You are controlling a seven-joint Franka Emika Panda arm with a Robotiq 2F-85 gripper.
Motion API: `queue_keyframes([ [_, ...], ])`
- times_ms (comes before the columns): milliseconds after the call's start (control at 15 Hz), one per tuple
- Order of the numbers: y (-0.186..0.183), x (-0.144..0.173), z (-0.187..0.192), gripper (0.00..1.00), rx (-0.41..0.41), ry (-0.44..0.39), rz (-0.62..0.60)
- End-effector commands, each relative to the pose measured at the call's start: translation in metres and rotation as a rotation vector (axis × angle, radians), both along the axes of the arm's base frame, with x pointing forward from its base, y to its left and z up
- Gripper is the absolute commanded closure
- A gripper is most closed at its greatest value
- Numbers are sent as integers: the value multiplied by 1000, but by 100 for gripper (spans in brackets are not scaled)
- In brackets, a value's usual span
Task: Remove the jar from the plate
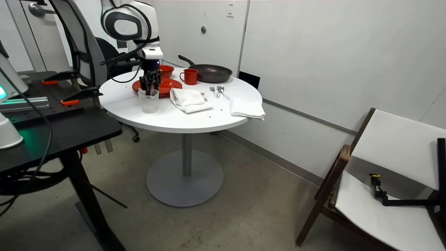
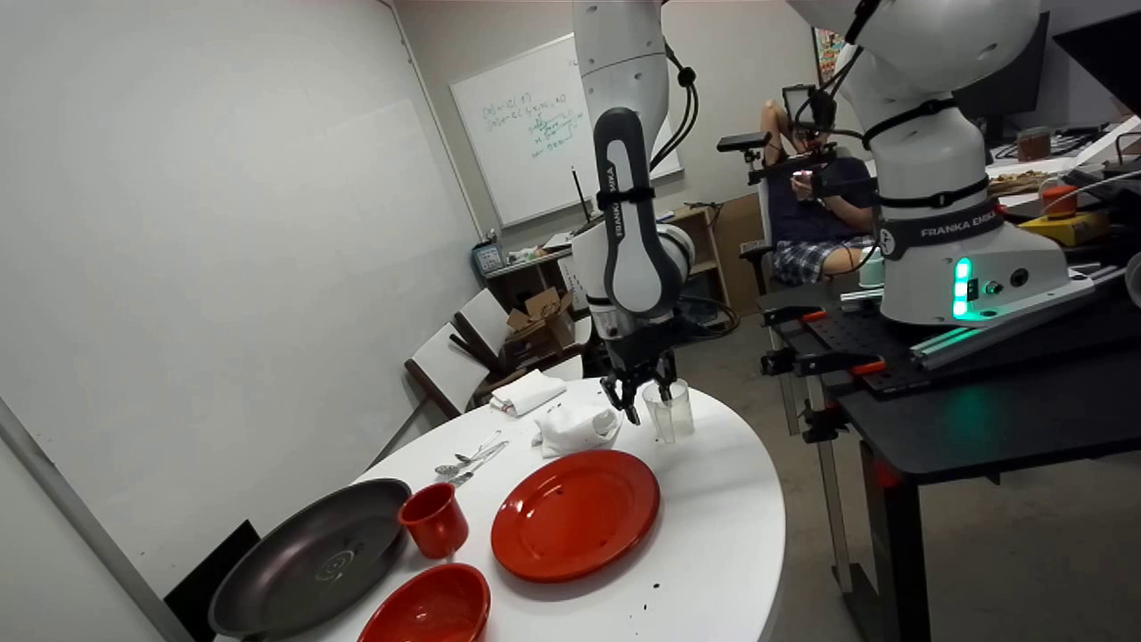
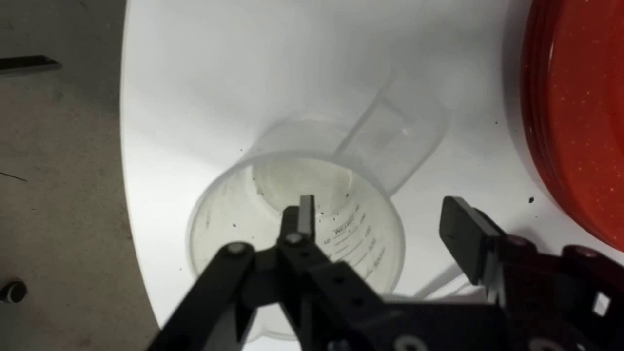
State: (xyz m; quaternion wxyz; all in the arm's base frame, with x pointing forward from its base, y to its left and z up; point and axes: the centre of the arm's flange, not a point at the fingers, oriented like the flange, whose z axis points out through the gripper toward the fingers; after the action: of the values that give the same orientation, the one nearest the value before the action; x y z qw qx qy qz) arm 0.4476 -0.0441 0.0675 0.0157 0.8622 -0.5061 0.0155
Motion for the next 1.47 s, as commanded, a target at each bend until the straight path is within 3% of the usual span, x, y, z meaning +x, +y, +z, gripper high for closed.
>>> queue_keyframes([
  [0,0,3,7,1,-16,-17,12],
  [467,9,6,57,0,19,11,85],
  [867,24,2,120,0,22,-7,411],
  [1400,46,-30,154,0,11,38,834],
])
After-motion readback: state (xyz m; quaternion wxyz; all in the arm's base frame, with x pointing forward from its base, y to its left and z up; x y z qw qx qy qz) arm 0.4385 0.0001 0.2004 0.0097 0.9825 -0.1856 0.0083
